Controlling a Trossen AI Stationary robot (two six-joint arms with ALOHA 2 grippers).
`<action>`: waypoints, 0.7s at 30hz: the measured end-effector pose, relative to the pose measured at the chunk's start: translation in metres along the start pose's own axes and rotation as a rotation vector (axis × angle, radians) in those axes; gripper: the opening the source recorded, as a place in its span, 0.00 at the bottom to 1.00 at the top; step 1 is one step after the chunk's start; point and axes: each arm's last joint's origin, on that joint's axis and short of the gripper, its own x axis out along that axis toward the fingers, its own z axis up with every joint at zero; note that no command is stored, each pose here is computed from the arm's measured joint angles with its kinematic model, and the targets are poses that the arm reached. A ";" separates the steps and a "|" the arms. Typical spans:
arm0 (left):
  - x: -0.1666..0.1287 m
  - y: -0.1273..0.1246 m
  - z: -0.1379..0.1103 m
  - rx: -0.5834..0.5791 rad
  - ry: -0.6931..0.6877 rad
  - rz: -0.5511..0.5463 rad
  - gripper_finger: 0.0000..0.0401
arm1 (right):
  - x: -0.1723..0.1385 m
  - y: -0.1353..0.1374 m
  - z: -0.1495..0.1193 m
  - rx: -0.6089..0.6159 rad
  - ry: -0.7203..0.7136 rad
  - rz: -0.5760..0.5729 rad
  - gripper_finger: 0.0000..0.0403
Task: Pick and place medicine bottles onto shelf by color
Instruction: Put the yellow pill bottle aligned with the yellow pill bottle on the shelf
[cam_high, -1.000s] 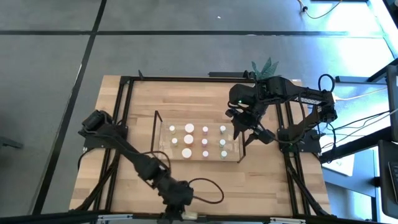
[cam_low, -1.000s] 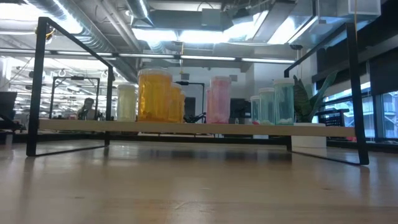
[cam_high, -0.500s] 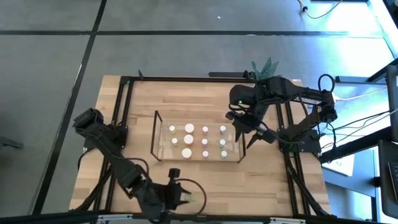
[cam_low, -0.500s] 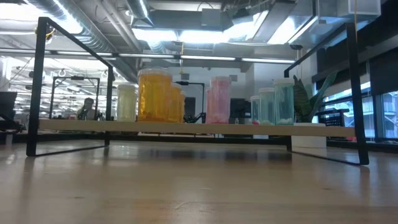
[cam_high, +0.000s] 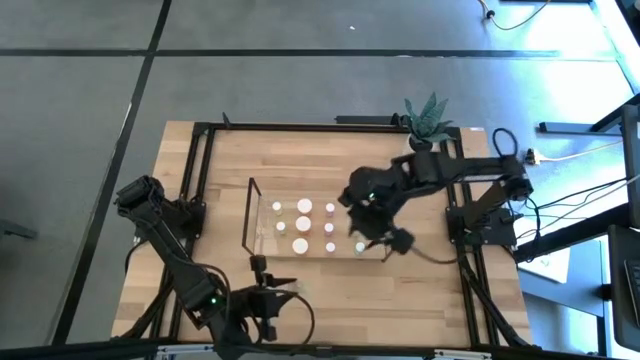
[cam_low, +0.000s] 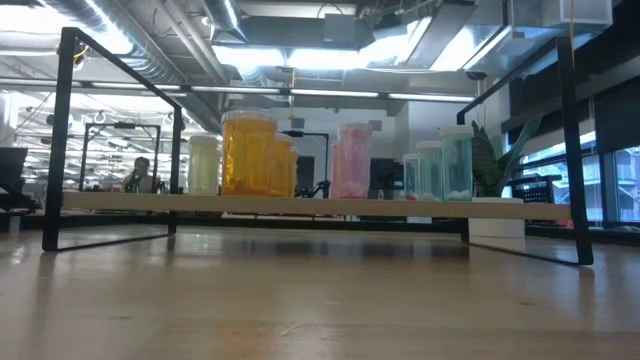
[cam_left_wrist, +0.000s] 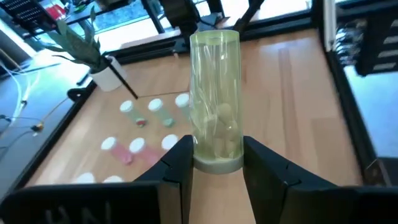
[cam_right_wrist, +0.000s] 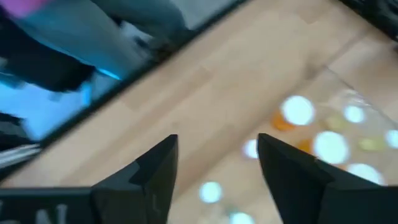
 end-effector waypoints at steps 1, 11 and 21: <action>0.001 0.001 -0.001 0.012 0.007 0.006 0.25 | 0.006 -0.002 0.003 0.006 0.021 -0.047 0.55; -0.001 0.018 -0.021 0.115 0.138 0.102 0.25 | 0.053 -0.021 0.029 -0.061 -0.005 -0.317 0.55; -0.004 0.024 -0.027 0.153 0.176 0.143 0.25 | 0.096 -0.028 0.045 -0.115 -0.024 -0.457 0.55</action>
